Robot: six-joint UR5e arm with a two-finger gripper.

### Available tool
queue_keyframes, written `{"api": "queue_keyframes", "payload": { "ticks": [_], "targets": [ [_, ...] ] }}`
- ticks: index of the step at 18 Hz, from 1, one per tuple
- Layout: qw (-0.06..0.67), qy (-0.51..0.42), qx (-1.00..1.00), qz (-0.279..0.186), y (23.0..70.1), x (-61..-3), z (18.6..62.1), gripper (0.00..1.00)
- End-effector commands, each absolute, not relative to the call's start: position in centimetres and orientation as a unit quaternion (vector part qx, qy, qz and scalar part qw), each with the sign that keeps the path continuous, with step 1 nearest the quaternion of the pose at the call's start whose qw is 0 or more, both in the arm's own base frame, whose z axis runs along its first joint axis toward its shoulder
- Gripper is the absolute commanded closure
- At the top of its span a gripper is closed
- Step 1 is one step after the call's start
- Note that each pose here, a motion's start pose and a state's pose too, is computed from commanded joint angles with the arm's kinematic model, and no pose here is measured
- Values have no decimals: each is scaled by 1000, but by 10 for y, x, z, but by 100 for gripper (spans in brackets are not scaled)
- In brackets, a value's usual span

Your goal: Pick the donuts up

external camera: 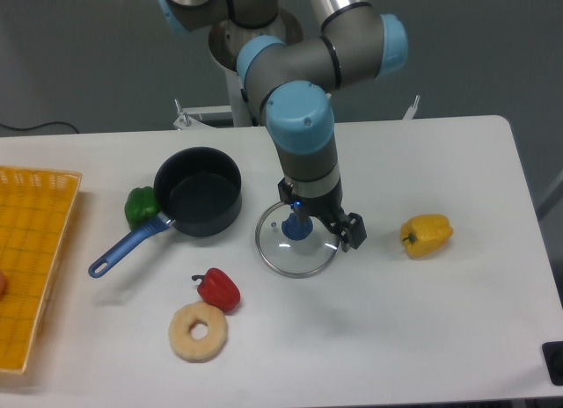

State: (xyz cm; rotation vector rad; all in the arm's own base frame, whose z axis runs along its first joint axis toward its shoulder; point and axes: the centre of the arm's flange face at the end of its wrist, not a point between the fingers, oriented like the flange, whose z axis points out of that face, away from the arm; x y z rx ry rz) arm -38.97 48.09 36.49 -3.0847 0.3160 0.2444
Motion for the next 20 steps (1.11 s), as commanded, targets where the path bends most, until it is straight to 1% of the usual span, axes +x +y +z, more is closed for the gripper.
{"api": "queue_keyframes", "payload": {
  "ticks": [6, 8, 11, 15, 16, 18, 20],
  "targets": [
    [26, 92, -993, 73, 478, -390, 366, 0],
    [34, 78, -994, 74, 481, -387, 366, 0],
    [48, 41, -994, 87, 481, -386, 360, 0],
    [50, 20, -995, 85, 480, -386, 356, 0],
    [55, 6, -995, 82, 481, -384, 356, 0],
    [78, -32, -995, 59, 485, -381, 353, 0],
    [96, -52, -993, 55, 489, -380, 355, 0]
  ]
}}
